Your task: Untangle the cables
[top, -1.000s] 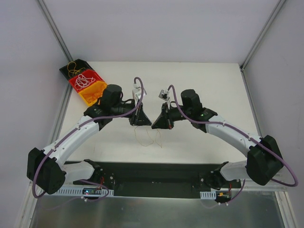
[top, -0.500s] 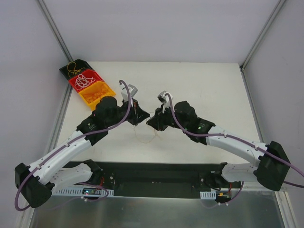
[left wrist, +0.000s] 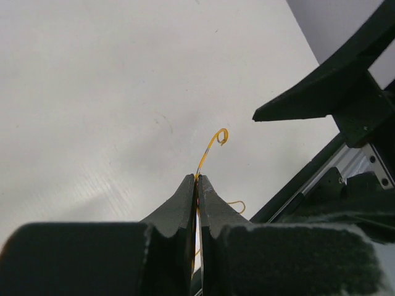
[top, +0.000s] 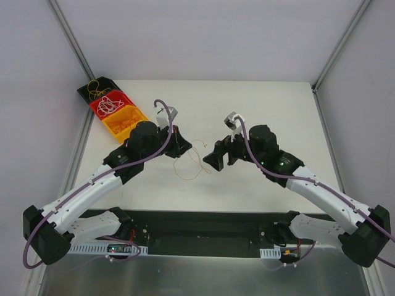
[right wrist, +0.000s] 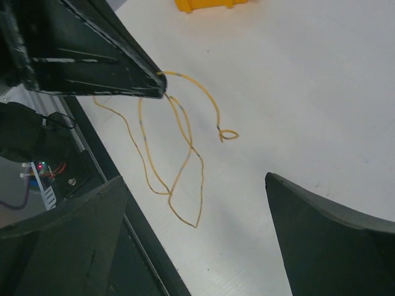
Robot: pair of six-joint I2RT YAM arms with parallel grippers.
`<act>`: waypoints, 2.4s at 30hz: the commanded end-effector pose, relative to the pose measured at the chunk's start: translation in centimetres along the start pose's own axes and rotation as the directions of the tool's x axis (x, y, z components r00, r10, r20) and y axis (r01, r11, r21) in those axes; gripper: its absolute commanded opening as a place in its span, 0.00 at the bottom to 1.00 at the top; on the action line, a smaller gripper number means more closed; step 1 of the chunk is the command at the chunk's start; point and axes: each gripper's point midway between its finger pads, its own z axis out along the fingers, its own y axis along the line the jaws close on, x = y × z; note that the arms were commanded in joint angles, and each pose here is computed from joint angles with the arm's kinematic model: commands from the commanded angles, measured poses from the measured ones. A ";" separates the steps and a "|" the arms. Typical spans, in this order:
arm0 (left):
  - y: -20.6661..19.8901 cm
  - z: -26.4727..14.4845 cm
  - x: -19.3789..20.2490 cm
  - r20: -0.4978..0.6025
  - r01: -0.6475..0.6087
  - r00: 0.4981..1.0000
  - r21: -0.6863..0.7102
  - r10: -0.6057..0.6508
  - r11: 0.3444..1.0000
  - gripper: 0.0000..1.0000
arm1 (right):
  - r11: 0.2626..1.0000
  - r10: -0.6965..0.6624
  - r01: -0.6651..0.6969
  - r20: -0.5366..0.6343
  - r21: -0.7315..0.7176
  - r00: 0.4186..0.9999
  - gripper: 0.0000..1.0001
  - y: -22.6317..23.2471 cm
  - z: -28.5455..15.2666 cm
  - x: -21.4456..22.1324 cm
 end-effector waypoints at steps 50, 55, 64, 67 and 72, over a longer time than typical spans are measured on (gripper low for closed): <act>-0.5 -1.9 1.6 -0.166 0.262 0.943 -0.163 -0.288 0.951 0.00 | 0.929 -0.369 0.366 0.096 0.050 0.924 0.85 4.0 8.8 -0.3; -0.3 -2.0 1.6 -0.171 0.246 0.947 -0.153 -0.271 0.957 0.00 | 0.940 -0.331 0.339 0.123 -0.047 0.936 0.30 5.3 7.7 -0.1; -0.1 -2.5 0.0 -0.137 0.153 0.977 -0.104 -0.166 0.983 0.01 | 0.946 -0.164 0.197 0.145 -0.256 0.976 0.00 7.2 5.7 0.0; -0.9 -2.9 -0.6 -0.107 0.169 0.979 -0.026 -0.171 0.985 0.31 | 0.934 -0.114 0.157 0.148 -0.321 0.982 0.00 7.7 5.1 -0.6; -3.0 -4.4 -1.8 -0.041 0.128 0.991 0.108 -0.125 0.986 0.76 | 0.911 -0.056 0.110 0.147 -0.396 0.988 0.00 7.9 4.5 -1.2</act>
